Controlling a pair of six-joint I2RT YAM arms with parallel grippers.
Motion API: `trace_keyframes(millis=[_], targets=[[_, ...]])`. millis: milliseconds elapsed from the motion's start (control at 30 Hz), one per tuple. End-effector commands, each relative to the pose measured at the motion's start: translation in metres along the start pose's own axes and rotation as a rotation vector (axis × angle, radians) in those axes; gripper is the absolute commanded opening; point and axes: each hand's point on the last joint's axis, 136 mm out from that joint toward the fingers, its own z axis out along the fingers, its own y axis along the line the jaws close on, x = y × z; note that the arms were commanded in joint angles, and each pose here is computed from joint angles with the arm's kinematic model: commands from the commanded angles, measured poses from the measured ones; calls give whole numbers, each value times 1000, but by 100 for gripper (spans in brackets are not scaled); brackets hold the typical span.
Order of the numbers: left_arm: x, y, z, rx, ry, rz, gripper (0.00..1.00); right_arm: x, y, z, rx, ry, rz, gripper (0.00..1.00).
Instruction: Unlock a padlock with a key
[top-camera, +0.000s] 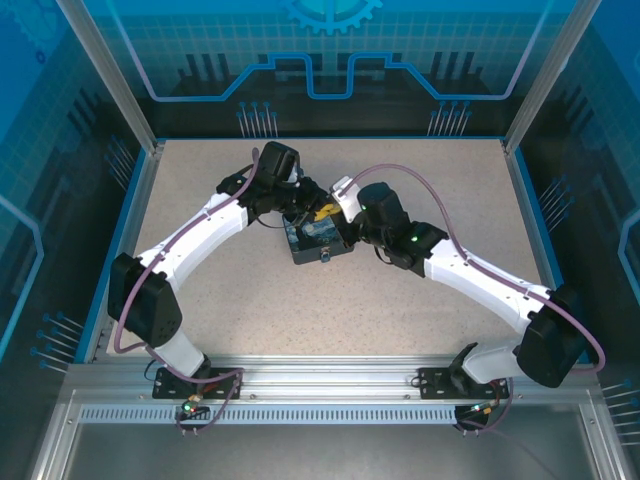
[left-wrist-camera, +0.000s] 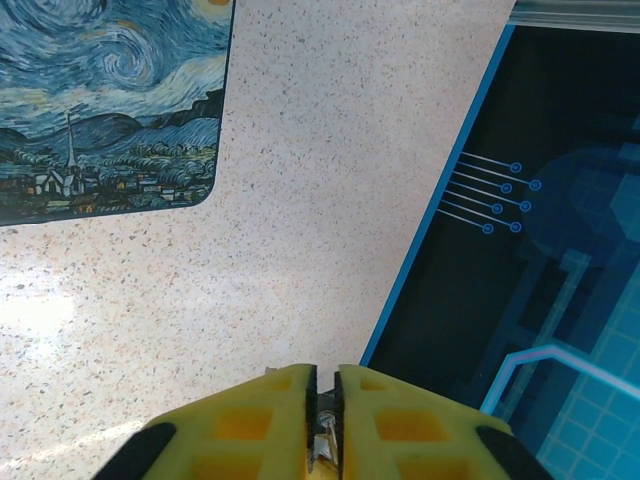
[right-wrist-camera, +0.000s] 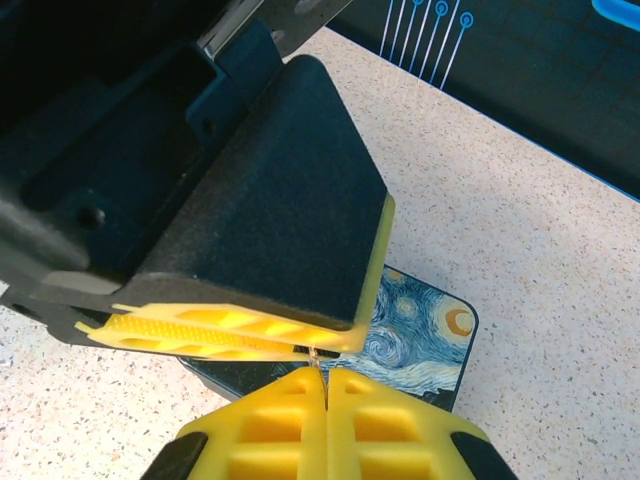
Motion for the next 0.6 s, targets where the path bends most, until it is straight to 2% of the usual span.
trace_keyframes(millis=[0, 133, 167, 233, 300, 400, 567], targets=[[3, 8, 7, -16, 21, -1, 12, -13, 1, -3, 17, -23, -26, 0], [3, 7, 9, -15, 20, 3, 1, -14, 1, -5, 21, -25, -27, 0], [2, 7, 9, -15, 19, 4, 0, -14, 1, -6, 20, -25, -25, 7], [1, 8, 10, -13, 16, 14, 0, -14, -1, -11, 22, -16, -13, 41], [-1, 10, 12, -12, 5, 42, 0, -14, -7, -21, 2, -12, 44, 51], [-7, 9, 17, 21, -24, 131, 0, -9, -20, -39, -68, -11, 198, 54], [-15, -5, 16, 169, -119, 336, 0, -2, -37, -57, -204, -15, 536, 58]])
